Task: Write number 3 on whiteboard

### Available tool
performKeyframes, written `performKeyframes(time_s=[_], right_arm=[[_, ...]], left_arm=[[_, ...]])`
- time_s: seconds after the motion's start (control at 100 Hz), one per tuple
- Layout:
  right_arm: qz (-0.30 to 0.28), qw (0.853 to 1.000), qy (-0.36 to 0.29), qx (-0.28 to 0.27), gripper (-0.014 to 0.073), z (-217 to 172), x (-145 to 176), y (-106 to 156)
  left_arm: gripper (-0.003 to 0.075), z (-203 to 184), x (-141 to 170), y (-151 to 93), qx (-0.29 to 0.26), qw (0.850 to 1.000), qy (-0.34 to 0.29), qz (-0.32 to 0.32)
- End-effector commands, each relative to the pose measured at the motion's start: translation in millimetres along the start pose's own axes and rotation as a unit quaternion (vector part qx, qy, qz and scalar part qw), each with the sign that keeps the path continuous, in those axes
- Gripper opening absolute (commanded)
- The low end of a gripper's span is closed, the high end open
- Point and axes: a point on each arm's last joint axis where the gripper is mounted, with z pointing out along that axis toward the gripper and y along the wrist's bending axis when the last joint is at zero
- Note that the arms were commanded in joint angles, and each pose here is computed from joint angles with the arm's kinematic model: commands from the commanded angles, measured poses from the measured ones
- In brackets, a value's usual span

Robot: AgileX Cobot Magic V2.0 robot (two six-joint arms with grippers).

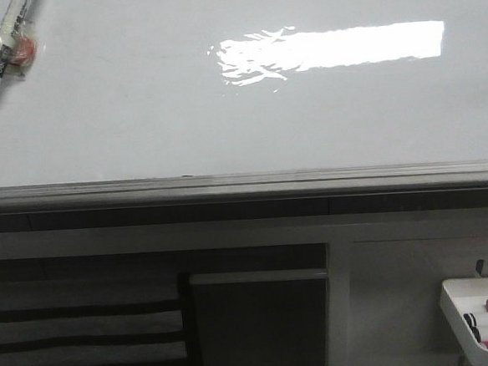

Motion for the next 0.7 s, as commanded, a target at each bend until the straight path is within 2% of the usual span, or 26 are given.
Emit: performKeyframes(time_s=[0.0, 0.05, 0.15, 0.27, 0.29, 0.3, 0.34, 0.41, 0.69], right_arm=[[-0.017, 0.999, -0.048, 0.004, -0.006, -1.7, -17.5, -1.0], [-0.017, 0.999, -0.048, 0.004, -0.0029, -1.7, -17.5, -1.0], [-0.017, 0.999, -0.048, 0.004, 0.0156, -1.7, -17.5, -1.0], [-0.017, 0.999, -0.048, 0.004, 0.0442, -1.7, -17.5, -1.0], [-0.017, 0.999, -0.048, 0.004, 0.0465, -1.7, -17.5, -1.0], [-0.017, 0.999, -0.048, 0.004, 0.0497, -1.7, -17.5, -1.0], [-0.017, 0.999, -0.047, 0.004, 0.0535, -1.7, -17.3, -1.0], [-0.017, 0.999, -0.041, 0.005, 0.0561, -1.6, -16.1, -1.2], [-0.017, 0.999, -0.038, 0.005, 0.0556, -1.5, -15.7, -1.3]], left_arm=[[-0.0018, 0.1, -14.4, 0.0, 0.0, 0.999, -0.044, -0.002], [-0.0008, 0.1, -14.4, -0.2, 0.001, 0.999, -0.044, -0.006], [0.0094, 0.1, -14.9, -0.2, 0.001, 0.999, -0.047, -0.006], [0.0347, 0.1, -14.9, -0.2, 0.001, 0.999, -0.047, -0.006], [0.0377, 0.1, -14.9, -0.2, 0.001, 0.999, -0.047, -0.006], [0.0419, 0.1, -14.9, -0.2, 0.001, 0.999, -0.047, -0.006], [0.0472, 0.1, -14.9, -0.2, 0.001, 0.999, -0.047, -0.006], [0.0517, 0.1, -14.9, -0.2, 0.001, 0.999, -0.047, -0.006], [0.0513, 0.1, -14.9, -0.3, 0.002, 0.999, -0.047, -0.007]])
